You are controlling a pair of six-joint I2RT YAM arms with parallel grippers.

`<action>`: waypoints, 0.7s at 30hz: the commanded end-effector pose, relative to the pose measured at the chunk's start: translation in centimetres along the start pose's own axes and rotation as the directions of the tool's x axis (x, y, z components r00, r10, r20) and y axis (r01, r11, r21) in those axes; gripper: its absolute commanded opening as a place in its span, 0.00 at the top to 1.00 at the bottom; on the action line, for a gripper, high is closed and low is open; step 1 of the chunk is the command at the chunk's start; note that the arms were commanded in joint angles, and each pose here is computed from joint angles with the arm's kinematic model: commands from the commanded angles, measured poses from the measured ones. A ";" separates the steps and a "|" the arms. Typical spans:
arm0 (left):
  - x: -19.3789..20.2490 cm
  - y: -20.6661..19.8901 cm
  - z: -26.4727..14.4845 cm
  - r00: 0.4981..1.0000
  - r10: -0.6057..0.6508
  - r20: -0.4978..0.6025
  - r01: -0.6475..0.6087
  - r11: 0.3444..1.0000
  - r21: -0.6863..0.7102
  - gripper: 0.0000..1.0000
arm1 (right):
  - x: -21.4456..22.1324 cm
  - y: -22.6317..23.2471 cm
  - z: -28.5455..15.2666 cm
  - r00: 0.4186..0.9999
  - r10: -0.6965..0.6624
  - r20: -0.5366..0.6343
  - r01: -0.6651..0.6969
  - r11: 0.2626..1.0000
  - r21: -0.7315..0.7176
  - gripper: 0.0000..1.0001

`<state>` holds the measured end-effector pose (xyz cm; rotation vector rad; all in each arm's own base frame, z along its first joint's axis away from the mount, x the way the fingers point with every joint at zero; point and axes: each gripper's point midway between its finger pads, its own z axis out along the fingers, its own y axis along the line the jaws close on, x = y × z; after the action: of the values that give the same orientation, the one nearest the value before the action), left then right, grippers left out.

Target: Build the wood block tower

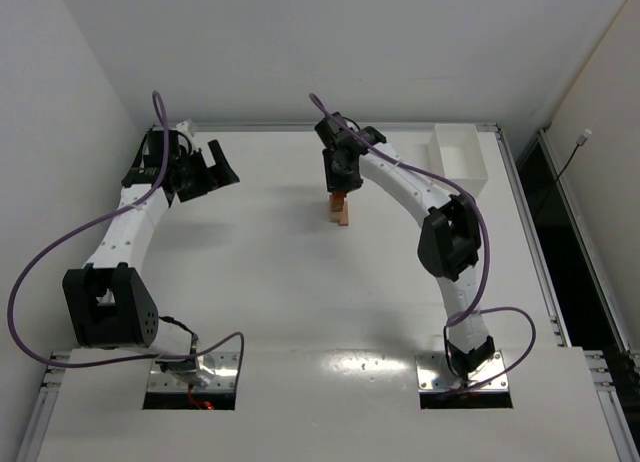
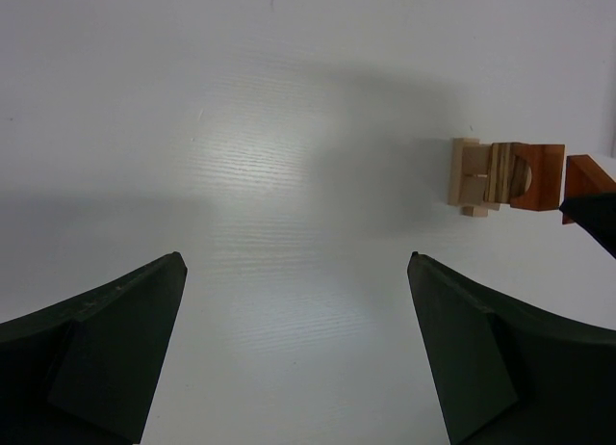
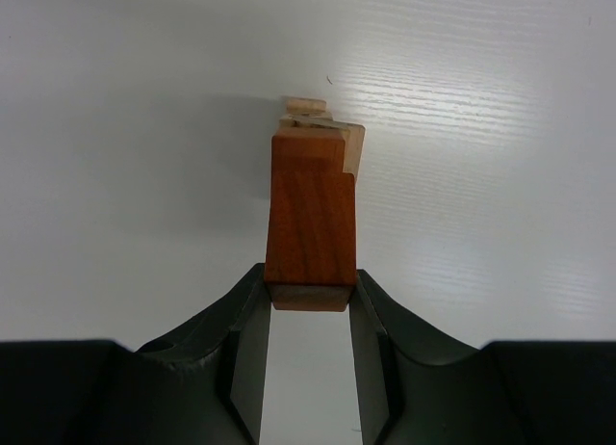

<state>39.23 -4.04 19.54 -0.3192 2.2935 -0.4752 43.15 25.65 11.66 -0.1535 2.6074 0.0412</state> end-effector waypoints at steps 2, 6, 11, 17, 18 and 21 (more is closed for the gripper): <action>-1.5 -1.0 -0.2 0.999 0.020 0.039 -0.021 0.999 0.028 0.00 | -2.0 0.4 -0.3 0.998 0.017 0.054 -0.016 1.000 -0.025 1.00; -1.5 -1.0 -0.2 0.999 0.020 0.039 -0.021 0.999 0.028 0.00 | -1.7 0.5 0.1 0.999 0.015 0.046 -0.014 1.000 -0.021 1.00; -1.5 -1.0 -0.2 0.999 0.020 0.039 -0.021 0.999 0.028 0.00 | -2.1 0.6 0.3 0.998 0.018 0.055 -0.016 1.000 -0.026 1.00; -1.5 -1.0 -0.2 0.999 0.020 0.039 -0.021 0.999 0.028 0.00 | -2.4 0.7 0.1 0.998 0.020 0.063 -0.018 0.999 -0.029 0.92; -1.5 -1.0 -0.2 0.999 0.020 0.039 -0.021 0.999 0.028 0.00 | -2.2 0.7 0.5 0.998 0.018 0.055 -0.016 1.000 -0.026 0.88; -1.4 -1.1 -0.2 0.999 0.020 0.036 -0.021 0.999 0.037 0.00 | -2.2 0.7 0.5 0.998 0.018 0.055 -0.016 1.000 -0.026 0.86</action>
<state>39.22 -4.08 19.55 -0.3167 2.2937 -0.4783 43.86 26.21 11.20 -0.1521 2.5972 0.0549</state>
